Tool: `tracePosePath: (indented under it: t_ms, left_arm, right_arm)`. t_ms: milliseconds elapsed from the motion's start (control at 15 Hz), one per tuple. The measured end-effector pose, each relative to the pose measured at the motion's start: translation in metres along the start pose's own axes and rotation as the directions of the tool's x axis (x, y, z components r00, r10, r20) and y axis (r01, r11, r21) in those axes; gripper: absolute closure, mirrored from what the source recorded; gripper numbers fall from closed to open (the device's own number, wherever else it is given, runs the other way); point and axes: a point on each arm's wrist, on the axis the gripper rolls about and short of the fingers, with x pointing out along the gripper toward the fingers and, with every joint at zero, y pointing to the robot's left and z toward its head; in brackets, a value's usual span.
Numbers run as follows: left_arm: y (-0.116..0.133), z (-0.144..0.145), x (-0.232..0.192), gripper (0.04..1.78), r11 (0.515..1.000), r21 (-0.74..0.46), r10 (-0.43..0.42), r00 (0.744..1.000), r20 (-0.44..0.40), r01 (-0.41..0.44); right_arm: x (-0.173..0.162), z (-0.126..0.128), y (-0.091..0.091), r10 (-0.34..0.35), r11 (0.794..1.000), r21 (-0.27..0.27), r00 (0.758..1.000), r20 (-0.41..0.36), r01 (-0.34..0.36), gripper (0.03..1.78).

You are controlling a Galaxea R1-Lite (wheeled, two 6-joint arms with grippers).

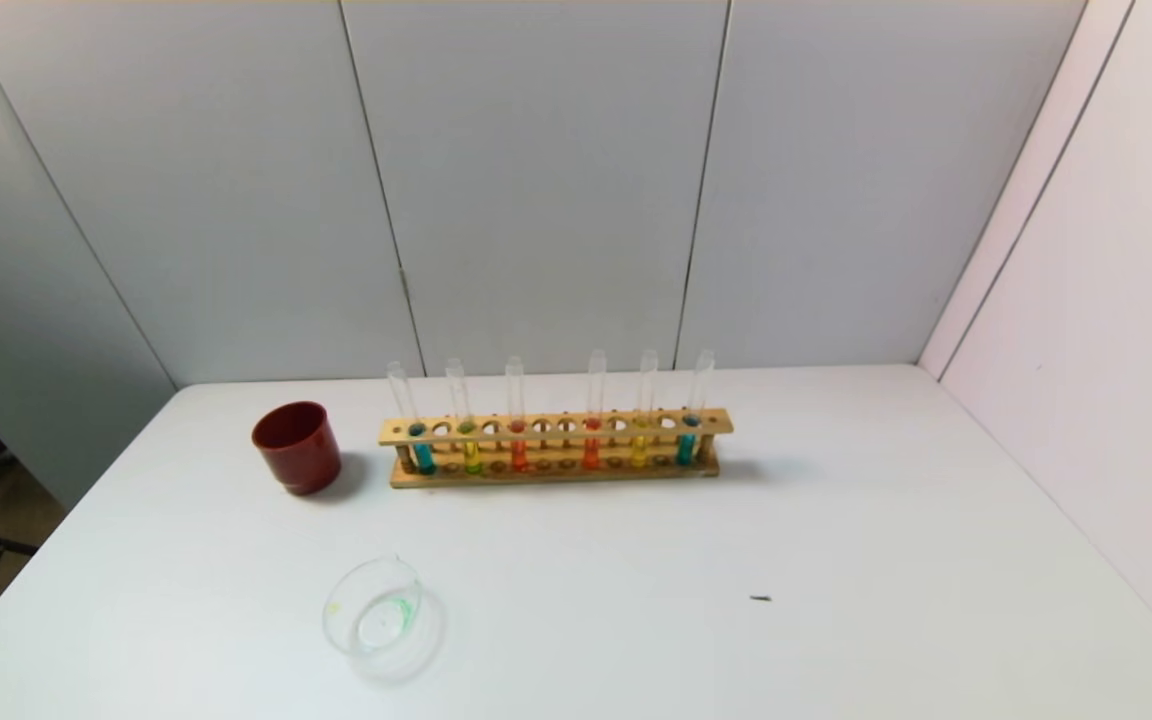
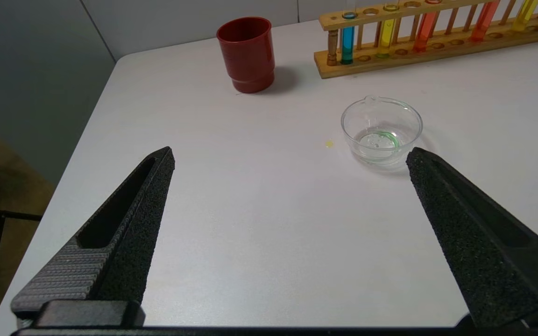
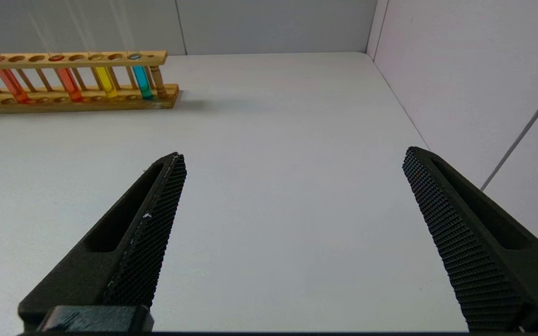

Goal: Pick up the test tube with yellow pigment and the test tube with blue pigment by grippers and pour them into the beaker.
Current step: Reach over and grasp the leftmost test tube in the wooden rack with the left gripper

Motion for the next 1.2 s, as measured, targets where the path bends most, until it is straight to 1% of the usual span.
tracePosePath:
  t_ms: [867, 1000, 1200]
  left_arm:
    - [0.0, 0.001, 0.0, 0.07, 1.0, 0.02, -0.009, 1.0, 0.001, 0.009]
    - [0.001, 0.016, -0.003, 0.07, 0.999, 0.025, -0.043, 0.999, 0.025, 0.042]
    - [0.004, 0.057, -0.001, 0.07, 0.995, 0.021, -0.101, 0.994, 0.046, 0.1]
  right_arm:
    - [0.0, 0.0, 0.0, 0.0, 1.0, -0.001, 1.0, 0.0, 0.0, 0.11]
    - [0.0, 0.0, 0.0, 0.0, 1.0, -0.001, 1.0, 0.0, 0.0, 0.11]
    - [0.0, 0.0, 0.0, 0.0, 1.0, 0.0, 1.0, 0.0, 0.0, 0.11]
